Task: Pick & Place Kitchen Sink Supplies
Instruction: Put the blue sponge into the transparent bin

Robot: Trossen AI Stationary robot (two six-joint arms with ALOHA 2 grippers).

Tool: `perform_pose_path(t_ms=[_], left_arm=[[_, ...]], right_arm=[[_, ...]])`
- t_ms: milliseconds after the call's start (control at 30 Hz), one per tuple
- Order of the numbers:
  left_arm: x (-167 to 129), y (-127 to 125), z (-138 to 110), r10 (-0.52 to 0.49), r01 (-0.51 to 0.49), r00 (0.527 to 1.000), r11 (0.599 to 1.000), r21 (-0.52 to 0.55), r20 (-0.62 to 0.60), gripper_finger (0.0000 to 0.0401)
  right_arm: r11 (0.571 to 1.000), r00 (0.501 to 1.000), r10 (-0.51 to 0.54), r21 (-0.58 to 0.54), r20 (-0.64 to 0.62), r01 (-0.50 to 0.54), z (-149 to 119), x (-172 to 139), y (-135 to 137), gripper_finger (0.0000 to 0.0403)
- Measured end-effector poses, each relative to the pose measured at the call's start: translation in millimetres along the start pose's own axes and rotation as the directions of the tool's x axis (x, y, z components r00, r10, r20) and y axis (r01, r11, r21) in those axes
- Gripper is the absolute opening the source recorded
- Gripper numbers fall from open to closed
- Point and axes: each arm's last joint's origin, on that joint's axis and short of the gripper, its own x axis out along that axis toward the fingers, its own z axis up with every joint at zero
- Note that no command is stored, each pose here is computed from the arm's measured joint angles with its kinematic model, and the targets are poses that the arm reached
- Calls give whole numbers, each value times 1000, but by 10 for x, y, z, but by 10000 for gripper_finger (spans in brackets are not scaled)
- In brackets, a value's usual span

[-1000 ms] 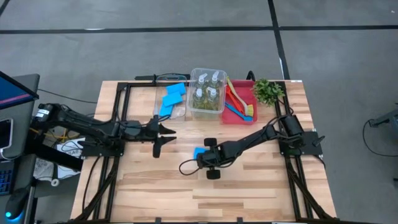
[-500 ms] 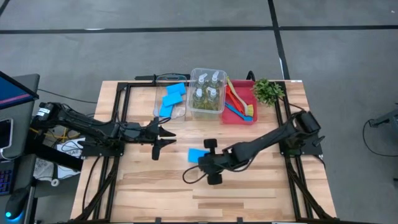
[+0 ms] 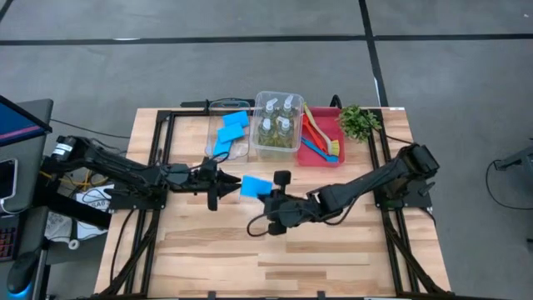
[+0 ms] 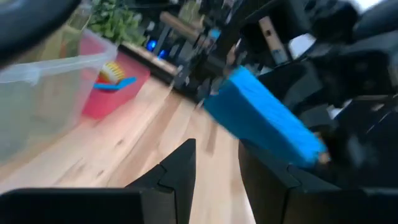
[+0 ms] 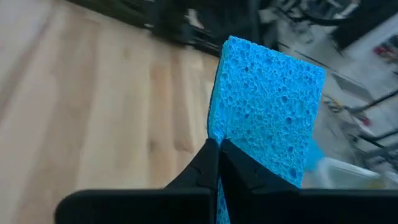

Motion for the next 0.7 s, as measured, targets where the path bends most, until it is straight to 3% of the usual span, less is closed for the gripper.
perform_pose_path(t_ms=[167,433,700], left_arm=[[77,-23,1,-31,37,998,993,-115,59,122],[81,-37,28,-41,53,995,990,-129,95,122],[80,-12,41,45,-26,989,990,-136,139,122]], right_arm=[[998,996,-57,-18,-62,56,-70,50,-72,0],[998,993,-59,-23,-106,57,-123,66,-82,0],[998,995,-65,-28,-77,63,-88,79,-100,0]])
